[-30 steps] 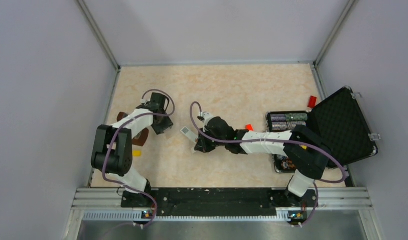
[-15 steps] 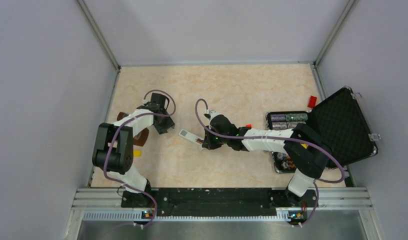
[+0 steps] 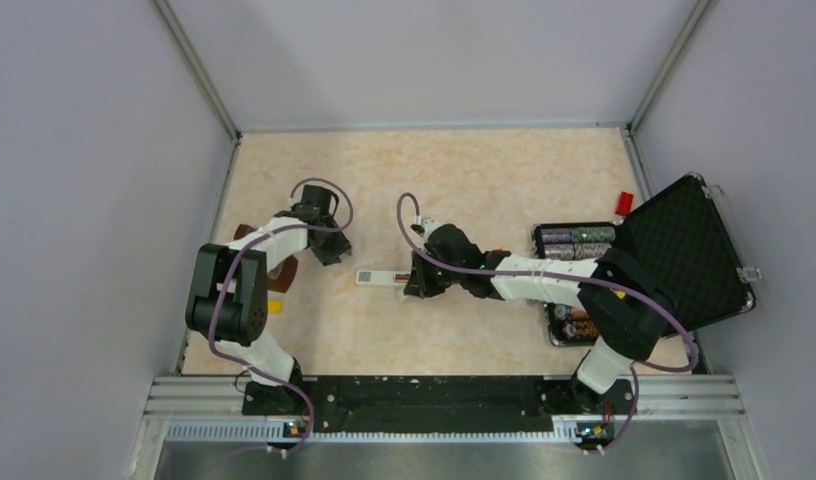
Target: Load the batteries into the remote control
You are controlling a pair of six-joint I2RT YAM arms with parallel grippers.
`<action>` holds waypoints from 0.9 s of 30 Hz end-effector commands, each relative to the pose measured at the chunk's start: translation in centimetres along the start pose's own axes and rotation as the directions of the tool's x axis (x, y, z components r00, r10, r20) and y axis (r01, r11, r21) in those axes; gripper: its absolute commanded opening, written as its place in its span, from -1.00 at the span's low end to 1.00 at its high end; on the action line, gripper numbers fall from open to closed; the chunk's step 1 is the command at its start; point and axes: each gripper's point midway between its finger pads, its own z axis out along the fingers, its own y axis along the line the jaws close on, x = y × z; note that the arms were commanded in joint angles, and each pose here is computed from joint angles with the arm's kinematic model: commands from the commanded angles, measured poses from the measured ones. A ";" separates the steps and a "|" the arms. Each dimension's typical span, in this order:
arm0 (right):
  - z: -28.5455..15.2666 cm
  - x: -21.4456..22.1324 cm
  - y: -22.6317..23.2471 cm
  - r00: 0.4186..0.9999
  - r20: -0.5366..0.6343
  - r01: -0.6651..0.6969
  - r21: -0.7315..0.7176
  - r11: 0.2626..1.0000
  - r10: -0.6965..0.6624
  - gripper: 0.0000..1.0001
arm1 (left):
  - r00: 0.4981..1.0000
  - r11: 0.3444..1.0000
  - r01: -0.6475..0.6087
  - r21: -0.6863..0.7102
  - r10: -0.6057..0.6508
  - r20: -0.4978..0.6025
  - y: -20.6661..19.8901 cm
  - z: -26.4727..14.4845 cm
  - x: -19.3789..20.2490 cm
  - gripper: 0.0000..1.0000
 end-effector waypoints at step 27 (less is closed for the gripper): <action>-0.3 -5.4 0.2 0.818 0.212 -0.451 -0.340 0.825 0.535 -1.00 | 0.994 0.966 -0.003 0.257 0.030 -0.104 -2.3 -4.4 4.3 0.52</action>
